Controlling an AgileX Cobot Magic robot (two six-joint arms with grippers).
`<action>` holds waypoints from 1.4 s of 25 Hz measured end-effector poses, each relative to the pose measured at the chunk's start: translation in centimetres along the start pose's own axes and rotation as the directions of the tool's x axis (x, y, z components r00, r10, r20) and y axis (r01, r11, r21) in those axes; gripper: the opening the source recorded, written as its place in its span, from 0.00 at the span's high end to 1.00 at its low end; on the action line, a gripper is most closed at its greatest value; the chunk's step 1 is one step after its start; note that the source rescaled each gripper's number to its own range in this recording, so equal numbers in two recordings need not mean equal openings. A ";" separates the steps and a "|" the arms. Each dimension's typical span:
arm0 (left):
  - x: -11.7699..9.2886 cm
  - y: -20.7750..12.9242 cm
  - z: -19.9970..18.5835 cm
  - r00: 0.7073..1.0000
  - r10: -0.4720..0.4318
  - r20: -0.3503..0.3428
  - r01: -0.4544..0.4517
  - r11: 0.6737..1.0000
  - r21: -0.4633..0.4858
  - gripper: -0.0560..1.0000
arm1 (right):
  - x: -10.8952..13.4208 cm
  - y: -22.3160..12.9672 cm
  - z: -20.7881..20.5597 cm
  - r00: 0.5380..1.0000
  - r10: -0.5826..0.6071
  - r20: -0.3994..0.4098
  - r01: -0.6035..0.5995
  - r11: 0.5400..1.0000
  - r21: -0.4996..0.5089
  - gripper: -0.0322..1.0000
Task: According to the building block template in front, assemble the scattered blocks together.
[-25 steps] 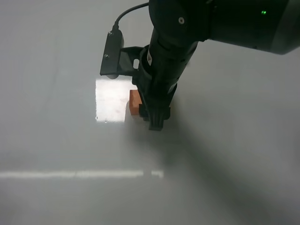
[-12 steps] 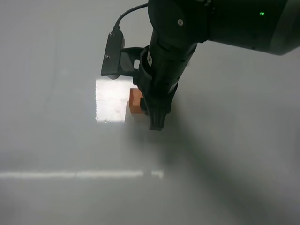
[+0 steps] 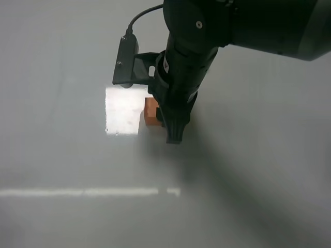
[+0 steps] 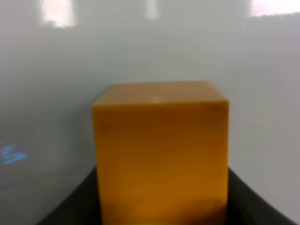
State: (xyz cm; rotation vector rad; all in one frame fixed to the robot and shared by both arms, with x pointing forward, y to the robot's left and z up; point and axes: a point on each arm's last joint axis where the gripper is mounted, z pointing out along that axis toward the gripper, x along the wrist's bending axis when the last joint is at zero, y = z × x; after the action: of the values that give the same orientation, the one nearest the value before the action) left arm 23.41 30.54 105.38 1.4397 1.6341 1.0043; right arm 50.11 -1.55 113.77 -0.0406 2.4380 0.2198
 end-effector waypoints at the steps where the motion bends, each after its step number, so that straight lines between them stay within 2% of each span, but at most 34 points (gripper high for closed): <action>1: 0.0 0.0 0.0 1.000 0.000 0.000 0.000 1.000 0.000 0.54 | 0.0 -0.1 0.0 1.000 -0.001 0.001 0.001 1.000 0.006 0.96; 11: 0.0 0.0 0.0 1.000 0.000 0.000 0.000 1.000 0.000 0.54 | -0.6 -1.1 -1.9 0.999 -0.036 0.026 0.035 0.999 0.027 0.96; 23: 0.0 0.0 0.0 1.000 0.000 0.000 0.000 1.000 0.000 0.54 | -1.5 -2.6 -1.2 1.000 0.003 0.003 -0.003 0.998 0.058 0.96; 35: 0.0 0.0 0.0 1.000 0.000 0.000 0.000 1.000 0.000 0.54 | -1.1 -2.1 -0.2 1.000 -0.003 -0.024 0.004 0.999 0.040 0.96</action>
State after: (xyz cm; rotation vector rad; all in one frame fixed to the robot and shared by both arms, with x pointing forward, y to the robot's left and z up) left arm 23.41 30.54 105.38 1.4397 1.6341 1.0043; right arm 51.02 -3.69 114.38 -0.0303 2.4649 0.1700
